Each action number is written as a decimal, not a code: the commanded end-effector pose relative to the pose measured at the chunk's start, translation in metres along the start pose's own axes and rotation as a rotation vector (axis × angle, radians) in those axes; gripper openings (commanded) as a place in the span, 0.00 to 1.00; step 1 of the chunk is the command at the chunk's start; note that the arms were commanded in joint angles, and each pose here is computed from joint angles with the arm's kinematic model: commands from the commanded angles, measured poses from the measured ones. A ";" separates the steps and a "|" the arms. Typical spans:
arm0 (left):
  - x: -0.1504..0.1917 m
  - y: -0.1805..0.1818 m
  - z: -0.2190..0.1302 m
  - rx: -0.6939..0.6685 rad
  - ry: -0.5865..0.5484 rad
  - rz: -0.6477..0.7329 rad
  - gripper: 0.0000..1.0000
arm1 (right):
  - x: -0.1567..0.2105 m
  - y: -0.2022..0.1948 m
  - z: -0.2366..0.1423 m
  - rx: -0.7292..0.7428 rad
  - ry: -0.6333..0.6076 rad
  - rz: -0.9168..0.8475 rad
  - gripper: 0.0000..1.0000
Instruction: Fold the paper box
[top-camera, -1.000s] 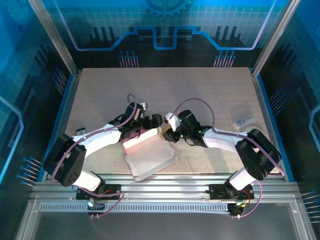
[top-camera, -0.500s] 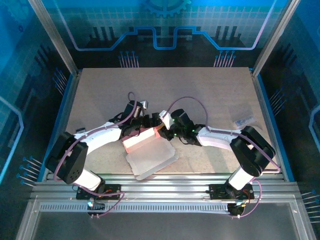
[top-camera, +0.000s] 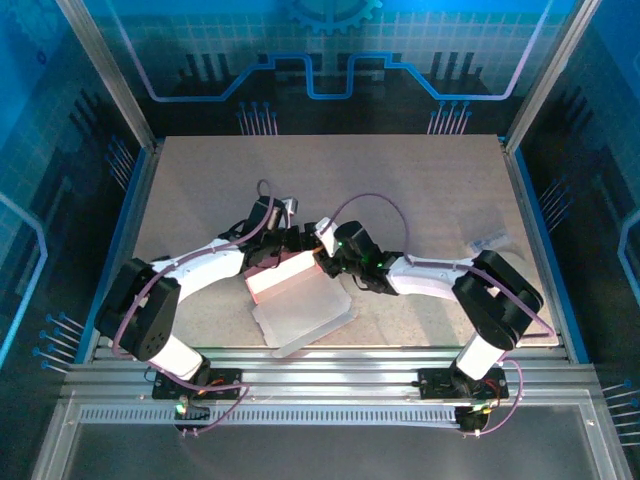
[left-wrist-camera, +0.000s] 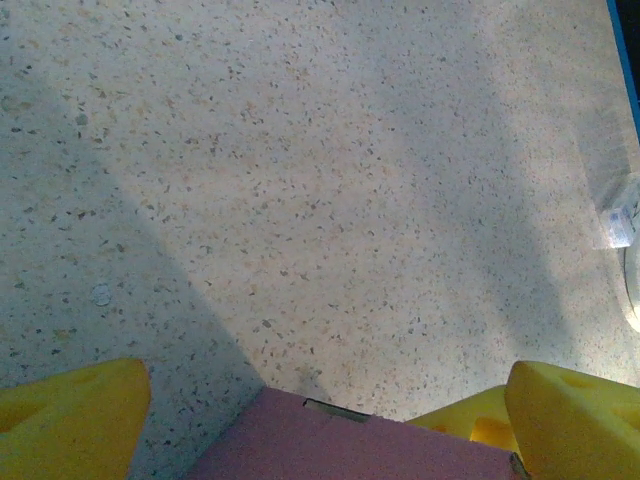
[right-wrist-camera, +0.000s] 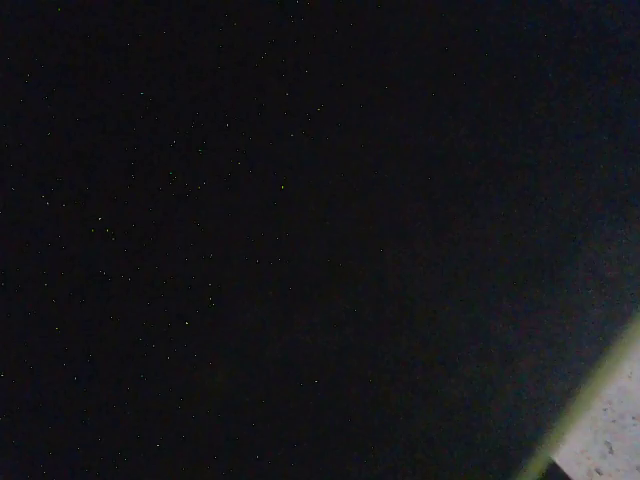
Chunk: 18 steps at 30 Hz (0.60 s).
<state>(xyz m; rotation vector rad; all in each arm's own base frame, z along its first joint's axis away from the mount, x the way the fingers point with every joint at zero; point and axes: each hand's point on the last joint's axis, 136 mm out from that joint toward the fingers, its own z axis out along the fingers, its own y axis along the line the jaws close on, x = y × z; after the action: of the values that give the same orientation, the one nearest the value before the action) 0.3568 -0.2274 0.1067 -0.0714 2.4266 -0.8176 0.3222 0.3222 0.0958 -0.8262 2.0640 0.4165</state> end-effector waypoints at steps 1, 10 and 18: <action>0.049 0.005 0.010 0.001 0.194 0.029 0.92 | -0.028 0.001 0.008 0.073 -0.069 -0.023 0.13; 0.046 0.006 0.003 -0.024 0.187 0.014 0.92 | -0.031 -0.013 0.004 0.253 -0.082 -0.034 0.05; 0.045 0.006 0.003 -0.039 0.200 0.001 0.92 | -0.031 -0.027 -0.004 0.422 -0.089 -0.034 0.02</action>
<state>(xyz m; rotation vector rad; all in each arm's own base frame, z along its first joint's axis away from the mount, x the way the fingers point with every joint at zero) 0.3603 -0.2224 0.1075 -0.0990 2.4460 -0.8012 0.3322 0.3163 0.0999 -0.6201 2.0567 0.1664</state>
